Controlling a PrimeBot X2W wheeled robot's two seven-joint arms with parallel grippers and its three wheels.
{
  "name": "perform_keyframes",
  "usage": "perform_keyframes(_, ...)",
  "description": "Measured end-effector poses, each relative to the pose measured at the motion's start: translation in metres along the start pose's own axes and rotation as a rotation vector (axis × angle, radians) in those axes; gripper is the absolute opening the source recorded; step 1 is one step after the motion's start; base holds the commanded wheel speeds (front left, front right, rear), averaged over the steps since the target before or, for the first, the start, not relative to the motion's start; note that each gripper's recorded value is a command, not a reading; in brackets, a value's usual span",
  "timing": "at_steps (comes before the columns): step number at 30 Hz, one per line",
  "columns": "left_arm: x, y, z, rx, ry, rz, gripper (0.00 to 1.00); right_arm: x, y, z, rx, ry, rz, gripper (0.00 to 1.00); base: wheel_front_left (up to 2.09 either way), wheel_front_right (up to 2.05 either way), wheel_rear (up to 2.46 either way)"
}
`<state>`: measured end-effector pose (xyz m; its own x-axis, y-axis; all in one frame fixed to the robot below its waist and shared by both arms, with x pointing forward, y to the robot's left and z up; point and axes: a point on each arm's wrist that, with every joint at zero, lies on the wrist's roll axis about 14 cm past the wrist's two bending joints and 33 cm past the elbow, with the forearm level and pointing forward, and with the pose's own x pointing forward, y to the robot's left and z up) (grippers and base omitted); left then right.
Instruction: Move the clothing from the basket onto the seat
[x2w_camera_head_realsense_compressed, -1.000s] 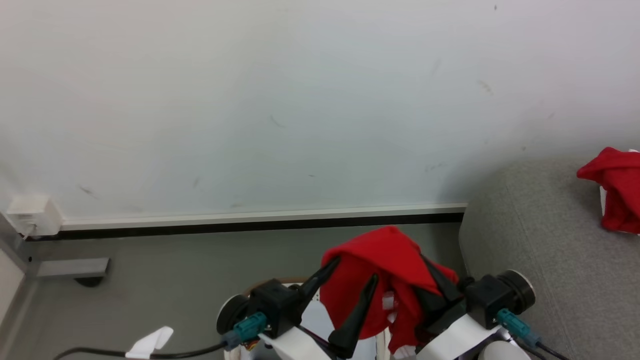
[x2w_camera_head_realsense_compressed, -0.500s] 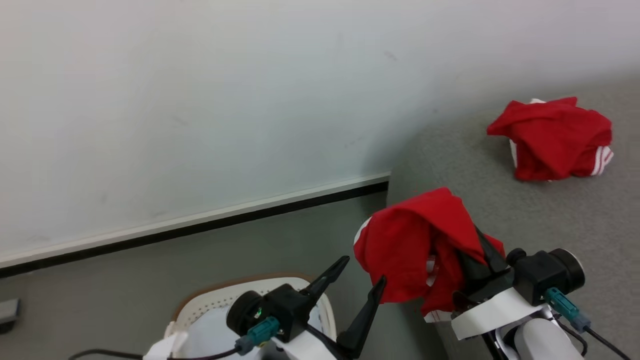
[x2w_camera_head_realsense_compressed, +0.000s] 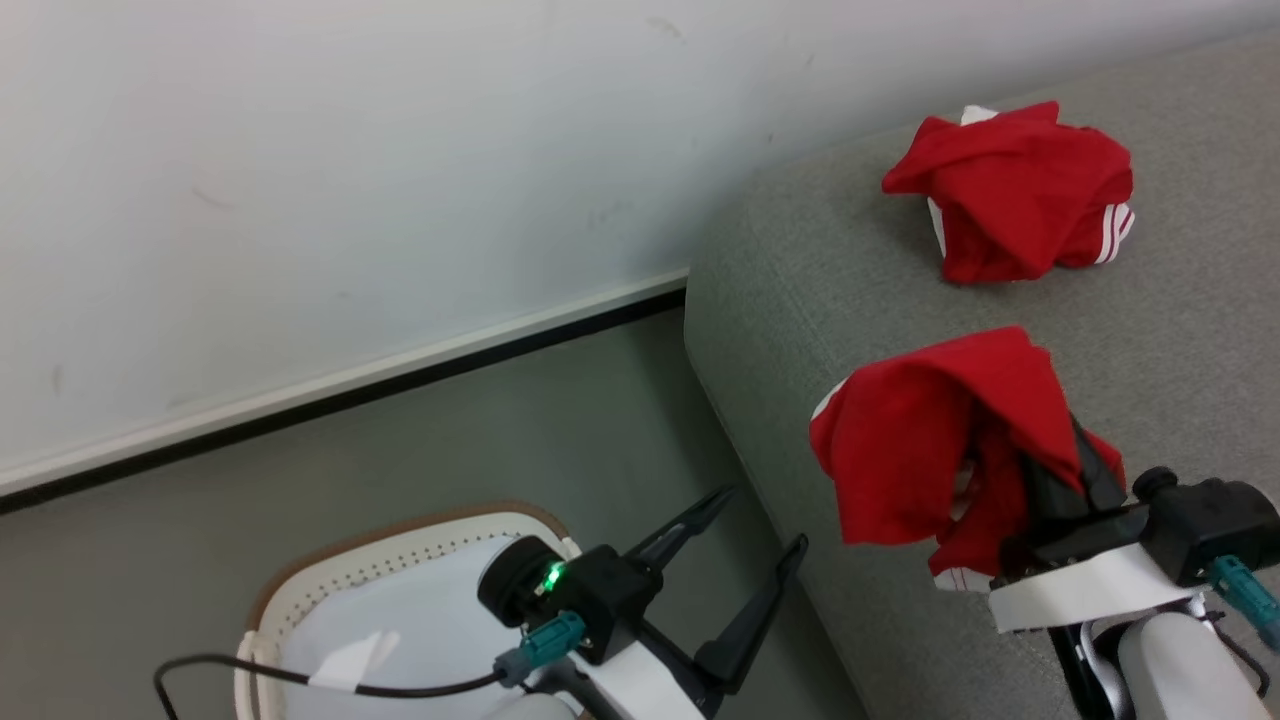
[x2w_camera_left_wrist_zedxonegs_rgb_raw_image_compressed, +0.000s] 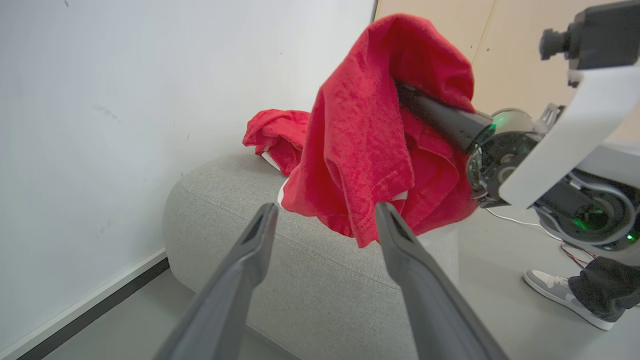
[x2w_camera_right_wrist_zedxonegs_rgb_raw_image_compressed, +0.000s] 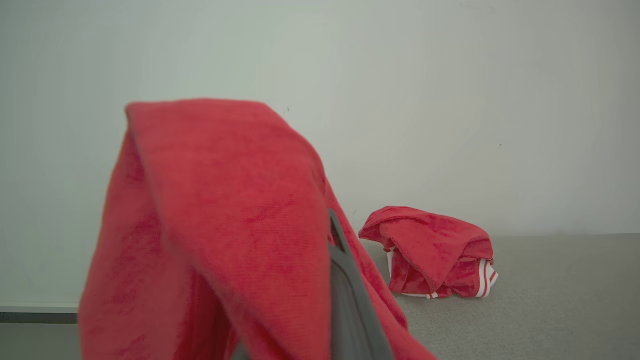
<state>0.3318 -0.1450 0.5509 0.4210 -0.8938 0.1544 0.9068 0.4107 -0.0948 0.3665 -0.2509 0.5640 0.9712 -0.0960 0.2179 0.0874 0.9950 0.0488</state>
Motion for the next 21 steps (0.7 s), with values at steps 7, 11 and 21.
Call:
perform_keyframes(7, 0.016, 0.028, -0.010, 0.022, -0.020, -0.042, 1.00, 0.057, -0.030, 0.016, -0.090, -0.060, -0.038, 0.00, 0.00, 0.00, 0.00)
perform_keyframes(11, 0.020, 0.055, -0.025, 0.014, -0.015, -0.023, 1.00, 0.105, -0.061, 0.031, -0.193, -0.108, -0.072, 0.00, 0.00, 0.00, 0.00)
perform_keyframes(21, -0.003, 0.139, -0.062, -0.039, 0.017, 0.218, 1.00, 0.220, -0.151, 0.076, -0.421, -0.166, -0.270, 0.00, 0.00, 0.00, 0.00)
